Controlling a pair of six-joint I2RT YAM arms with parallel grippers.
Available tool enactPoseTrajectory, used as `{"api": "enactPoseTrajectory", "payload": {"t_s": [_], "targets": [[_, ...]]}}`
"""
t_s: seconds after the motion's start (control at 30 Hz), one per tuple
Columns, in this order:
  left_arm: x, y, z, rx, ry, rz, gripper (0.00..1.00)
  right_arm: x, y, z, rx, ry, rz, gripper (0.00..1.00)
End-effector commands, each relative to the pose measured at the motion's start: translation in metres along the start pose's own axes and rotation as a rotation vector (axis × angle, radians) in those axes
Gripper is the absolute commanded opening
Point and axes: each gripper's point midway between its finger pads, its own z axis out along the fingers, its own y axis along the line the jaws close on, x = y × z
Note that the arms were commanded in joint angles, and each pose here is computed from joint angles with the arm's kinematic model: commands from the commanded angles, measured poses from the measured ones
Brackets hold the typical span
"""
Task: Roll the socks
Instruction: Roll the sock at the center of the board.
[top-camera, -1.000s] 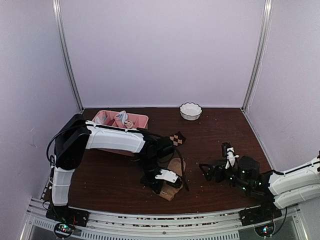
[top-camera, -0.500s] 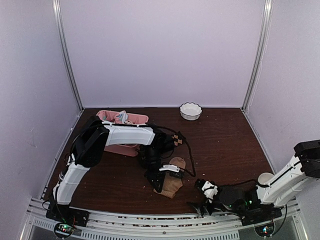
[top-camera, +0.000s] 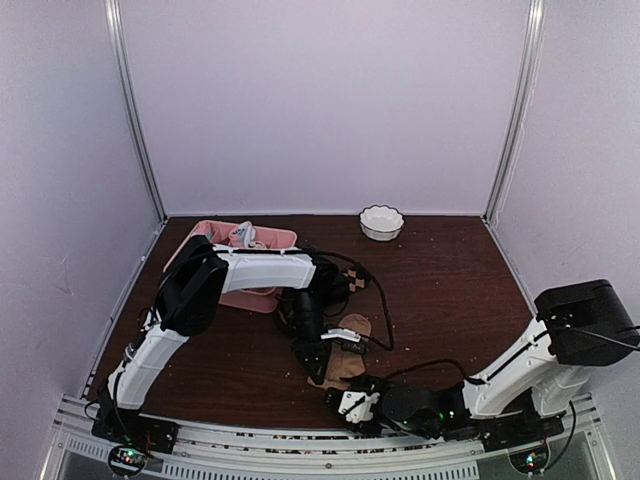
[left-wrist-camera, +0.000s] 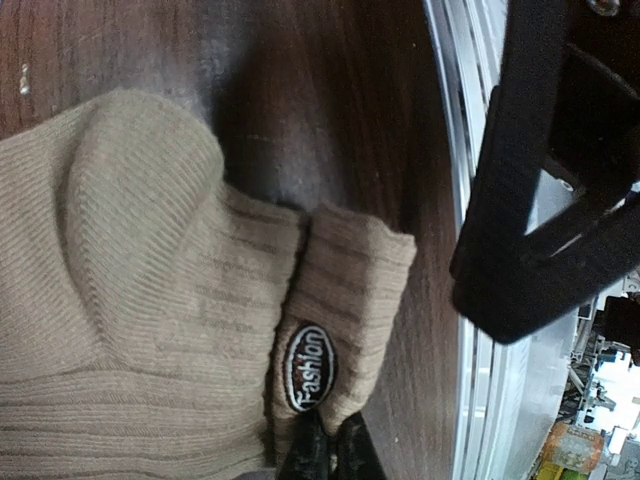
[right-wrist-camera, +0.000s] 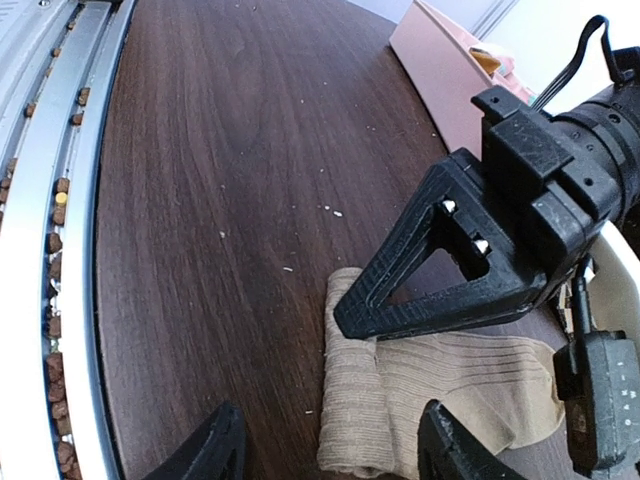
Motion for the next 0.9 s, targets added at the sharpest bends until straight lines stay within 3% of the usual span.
{"api": "enactPoseTrajectory", "payload": {"t_s": [0.0, 0.23, 0.43, 0.67, 0.77, 0.87], "targets": [[0.009, 0.008, 0.009, 0.013, 0.032, 0.0, 0.0, 0.007, 0.001, 0.012, -0.039, 0.033, -0.081, 0.56], [0.011, 0.006, 0.009, 0.024, 0.039, 0.007, 0.0, 0.023, 0.002, 0.02, -0.081, 0.1, -0.097, 0.31], [0.012, 0.004, 0.009, 0.036, 0.04, 0.014, 0.0, 0.031, 0.003, 0.023, -0.093, 0.143, -0.095, 0.22], [0.014, -0.003, 0.009, 0.059, 0.042, 0.03, 0.0, 0.039, 0.0, 0.027, -0.068, 0.185, -0.085, 0.21], [0.016, -0.003, 0.009, 0.061, 0.043, 0.033, 0.0, 0.042, -0.001, 0.028, -0.074, 0.209, -0.056, 0.11], [0.018, -0.004, 0.004, 0.041, 0.027, 0.038, 0.21, 0.048, -0.002, 0.028, -0.086, 0.253, 0.022, 0.02]]}}
